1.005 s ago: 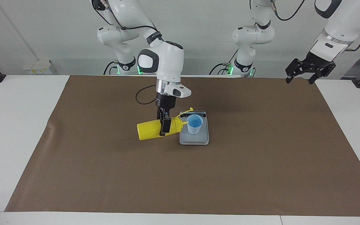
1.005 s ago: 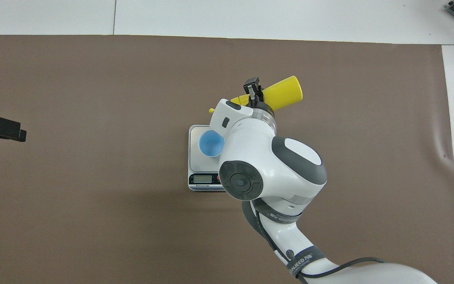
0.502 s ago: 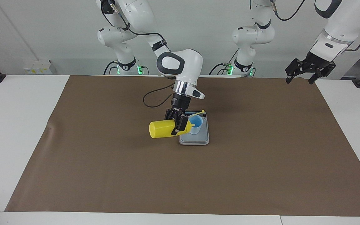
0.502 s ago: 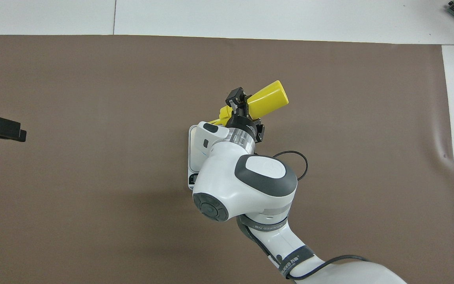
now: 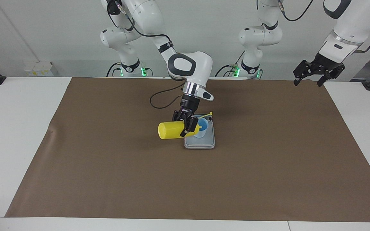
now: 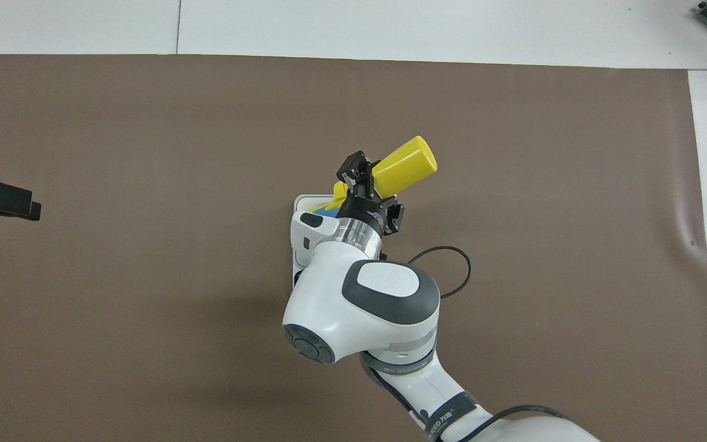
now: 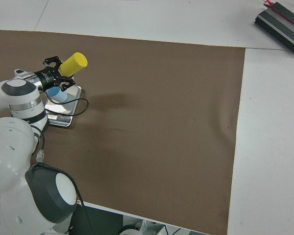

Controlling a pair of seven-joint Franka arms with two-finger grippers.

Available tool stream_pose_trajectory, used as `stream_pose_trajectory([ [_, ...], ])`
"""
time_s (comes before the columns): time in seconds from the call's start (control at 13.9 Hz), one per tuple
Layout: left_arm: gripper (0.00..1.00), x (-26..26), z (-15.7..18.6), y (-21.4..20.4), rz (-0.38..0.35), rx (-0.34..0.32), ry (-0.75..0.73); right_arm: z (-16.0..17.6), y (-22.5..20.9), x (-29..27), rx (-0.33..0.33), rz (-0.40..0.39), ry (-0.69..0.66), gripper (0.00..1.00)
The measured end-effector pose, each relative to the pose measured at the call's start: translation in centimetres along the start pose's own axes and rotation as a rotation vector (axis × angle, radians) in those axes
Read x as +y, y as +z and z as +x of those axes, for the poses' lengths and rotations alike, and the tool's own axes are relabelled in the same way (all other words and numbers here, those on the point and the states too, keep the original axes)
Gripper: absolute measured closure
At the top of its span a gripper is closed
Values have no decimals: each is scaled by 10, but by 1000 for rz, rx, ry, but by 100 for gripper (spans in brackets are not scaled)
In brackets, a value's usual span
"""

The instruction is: Pour seasoning into cup on scale with both arms

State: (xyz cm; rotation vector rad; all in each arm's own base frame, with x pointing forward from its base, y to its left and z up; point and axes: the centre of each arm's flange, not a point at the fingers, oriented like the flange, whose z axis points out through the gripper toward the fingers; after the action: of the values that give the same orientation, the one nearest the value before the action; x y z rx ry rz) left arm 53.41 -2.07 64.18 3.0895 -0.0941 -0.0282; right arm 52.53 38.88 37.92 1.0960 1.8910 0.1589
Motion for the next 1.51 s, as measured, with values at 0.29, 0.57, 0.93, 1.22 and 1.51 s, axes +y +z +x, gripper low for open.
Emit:
stream_pose_trajectory([
  [0.29, 0, 0, 0, 0, 0, 0, 0, 5, 1, -6, -9, -5, -26, 58],
  [0.57, 0, 0, 0, 0, 0, 0, 0, 5, 1, -7, -13, -9, -34, 58],
  [0.93, 0, 0, 0, 0, 0, 0, 0, 5, 1, -7, -13, -9, -35, 58],
  [1.22, 0, 0, 0, 0, 0, 0, 0, 5, 2, -7, -14, -9, -34, 58],
  [1.51, 0, 0, 0, 0, 0, 0, 0, -4, 3, -3, -21, -11, -15, 58],
])
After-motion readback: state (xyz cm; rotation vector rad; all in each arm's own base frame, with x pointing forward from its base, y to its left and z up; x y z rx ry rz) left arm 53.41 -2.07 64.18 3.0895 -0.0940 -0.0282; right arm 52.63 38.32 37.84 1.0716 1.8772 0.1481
